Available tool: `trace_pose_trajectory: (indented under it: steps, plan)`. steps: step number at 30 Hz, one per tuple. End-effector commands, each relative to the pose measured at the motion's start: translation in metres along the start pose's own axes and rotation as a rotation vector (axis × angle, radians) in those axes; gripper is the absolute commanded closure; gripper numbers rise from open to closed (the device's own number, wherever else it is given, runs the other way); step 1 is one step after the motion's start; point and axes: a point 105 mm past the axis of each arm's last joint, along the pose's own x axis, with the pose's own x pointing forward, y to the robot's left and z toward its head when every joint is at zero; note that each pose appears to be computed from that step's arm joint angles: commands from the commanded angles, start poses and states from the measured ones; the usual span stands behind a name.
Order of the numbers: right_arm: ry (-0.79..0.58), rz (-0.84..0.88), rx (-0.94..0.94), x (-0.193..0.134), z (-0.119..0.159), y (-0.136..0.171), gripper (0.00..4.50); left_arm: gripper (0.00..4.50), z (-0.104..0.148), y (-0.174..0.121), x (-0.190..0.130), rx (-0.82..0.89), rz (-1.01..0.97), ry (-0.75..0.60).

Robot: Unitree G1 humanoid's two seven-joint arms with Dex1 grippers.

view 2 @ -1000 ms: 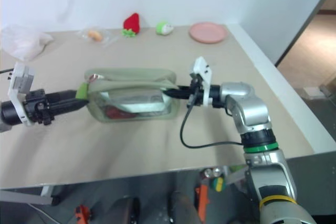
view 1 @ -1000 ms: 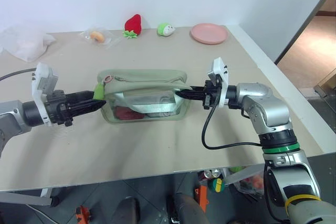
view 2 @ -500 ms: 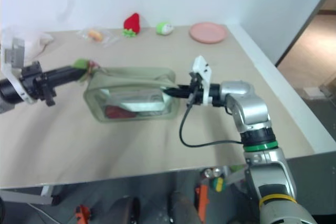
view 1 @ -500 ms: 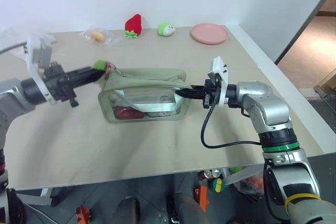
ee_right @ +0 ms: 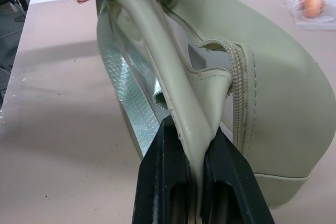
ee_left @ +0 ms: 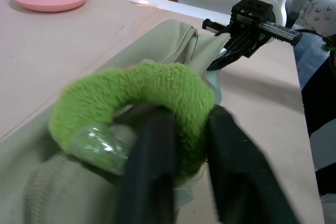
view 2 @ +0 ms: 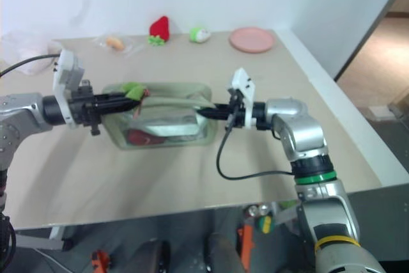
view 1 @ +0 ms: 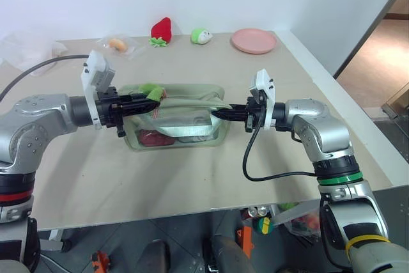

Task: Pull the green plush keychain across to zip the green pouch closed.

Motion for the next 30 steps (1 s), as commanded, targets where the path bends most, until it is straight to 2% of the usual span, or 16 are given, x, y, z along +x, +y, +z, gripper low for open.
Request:
trace_pose_trajectory:
  steps: [1,5,13,18,21,23,30]
  plan:
    - [-0.016,-0.005,-0.023,-0.003,0.007,0.001,4.50,2.47,0.020,0.006,-0.010,0.010,0.031,-0.059]
    - [-0.019,-0.006,-0.022,-0.002,0.008,0.001,4.50,2.47,0.038,-0.006,-0.025,0.004,-0.021,-0.108]
    - [-0.028,0.006,-0.026,0.002,0.010,0.001,4.50,2.47,0.054,-0.017,-0.054,0.019,-0.013,-0.133]
    - [-0.030,0.011,-0.028,0.004,0.009,0.001,4.50,2.47,0.038,-0.011,-0.074,-0.001,0.064,-0.059]
    - [-0.031,0.016,-0.027,0.005,0.009,0.002,4.50,2.47,0.000,0.006,-0.102,-0.054,0.197,0.069]
    - [-0.030,0.018,-0.027,0.005,0.009,0.002,4.50,2.47,-0.016,0.012,-0.114,-0.074,0.251,0.116]
    - [-0.029,0.027,-0.028,0.005,0.009,0.002,4.50,2.47,-0.035,0.007,-0.107,-0.137,0.215,0.114]
